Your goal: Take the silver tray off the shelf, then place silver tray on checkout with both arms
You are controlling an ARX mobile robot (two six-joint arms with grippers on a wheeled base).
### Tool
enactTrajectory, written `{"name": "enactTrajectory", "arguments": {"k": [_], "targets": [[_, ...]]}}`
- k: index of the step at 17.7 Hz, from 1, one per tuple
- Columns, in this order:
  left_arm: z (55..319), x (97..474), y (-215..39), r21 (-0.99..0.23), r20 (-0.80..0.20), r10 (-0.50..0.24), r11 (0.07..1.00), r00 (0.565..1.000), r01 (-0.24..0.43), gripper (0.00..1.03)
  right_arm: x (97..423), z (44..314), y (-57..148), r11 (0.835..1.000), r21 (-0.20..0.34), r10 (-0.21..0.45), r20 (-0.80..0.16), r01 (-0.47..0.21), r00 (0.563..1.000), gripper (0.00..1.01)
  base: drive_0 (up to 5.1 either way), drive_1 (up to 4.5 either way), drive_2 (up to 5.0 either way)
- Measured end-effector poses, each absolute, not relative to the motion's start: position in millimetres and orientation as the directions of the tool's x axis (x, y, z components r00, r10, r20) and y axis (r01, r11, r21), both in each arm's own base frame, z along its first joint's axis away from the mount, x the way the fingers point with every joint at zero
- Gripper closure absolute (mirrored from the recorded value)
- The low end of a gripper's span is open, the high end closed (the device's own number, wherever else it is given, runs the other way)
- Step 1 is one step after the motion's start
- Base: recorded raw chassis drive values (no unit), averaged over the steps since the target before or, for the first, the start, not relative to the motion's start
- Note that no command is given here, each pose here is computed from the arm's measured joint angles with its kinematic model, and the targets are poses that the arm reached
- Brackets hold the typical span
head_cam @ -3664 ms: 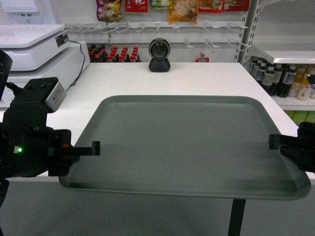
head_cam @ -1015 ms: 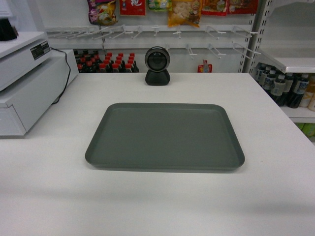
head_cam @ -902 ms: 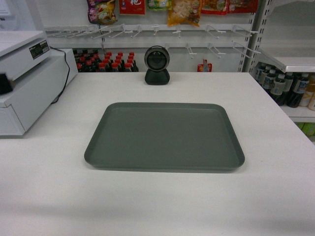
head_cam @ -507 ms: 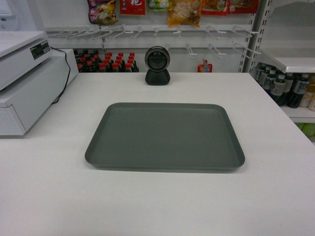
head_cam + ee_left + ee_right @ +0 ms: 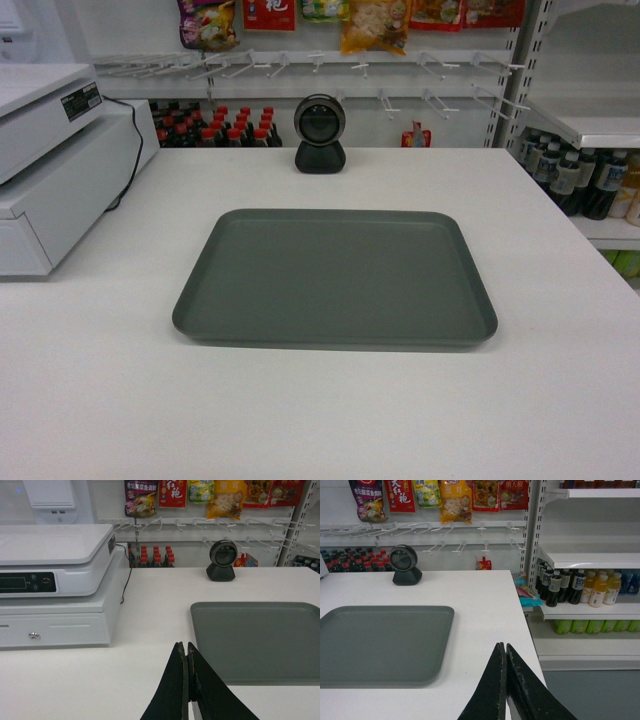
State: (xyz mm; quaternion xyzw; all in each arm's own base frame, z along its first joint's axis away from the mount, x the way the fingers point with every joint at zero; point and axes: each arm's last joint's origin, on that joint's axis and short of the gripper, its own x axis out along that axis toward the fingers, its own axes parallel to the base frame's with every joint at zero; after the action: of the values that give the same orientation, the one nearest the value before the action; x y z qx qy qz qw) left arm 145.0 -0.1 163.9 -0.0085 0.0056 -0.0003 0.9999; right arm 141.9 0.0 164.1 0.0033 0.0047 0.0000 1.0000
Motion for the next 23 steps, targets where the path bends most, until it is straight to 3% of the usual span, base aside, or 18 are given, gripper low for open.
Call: {"name": "enactTrajectory", "arguments": {"k": [9, 23], "targets": [[169.6, 121.6, -0.1, -0.017, 0.008, -0.001, 1.000, 1.000, 0.001, 1.02, 120.1, 170.8, 0.0, 1.000, 0.007, 0.000, 0.014, 0.000, 1.000, 0.98, 0.0, 0.00, 0.0], [169.9, 114.8, -0.1, -0.017, 0.010, 0.000, 1.000, 1.000, 0.001, 1.02, 113.7, 170.9, 0.0, 1.000, 0.007, 0.000, 0.015, 0.000, 1.000, 0.98, 0.0, 0.00, 0.0]]}}
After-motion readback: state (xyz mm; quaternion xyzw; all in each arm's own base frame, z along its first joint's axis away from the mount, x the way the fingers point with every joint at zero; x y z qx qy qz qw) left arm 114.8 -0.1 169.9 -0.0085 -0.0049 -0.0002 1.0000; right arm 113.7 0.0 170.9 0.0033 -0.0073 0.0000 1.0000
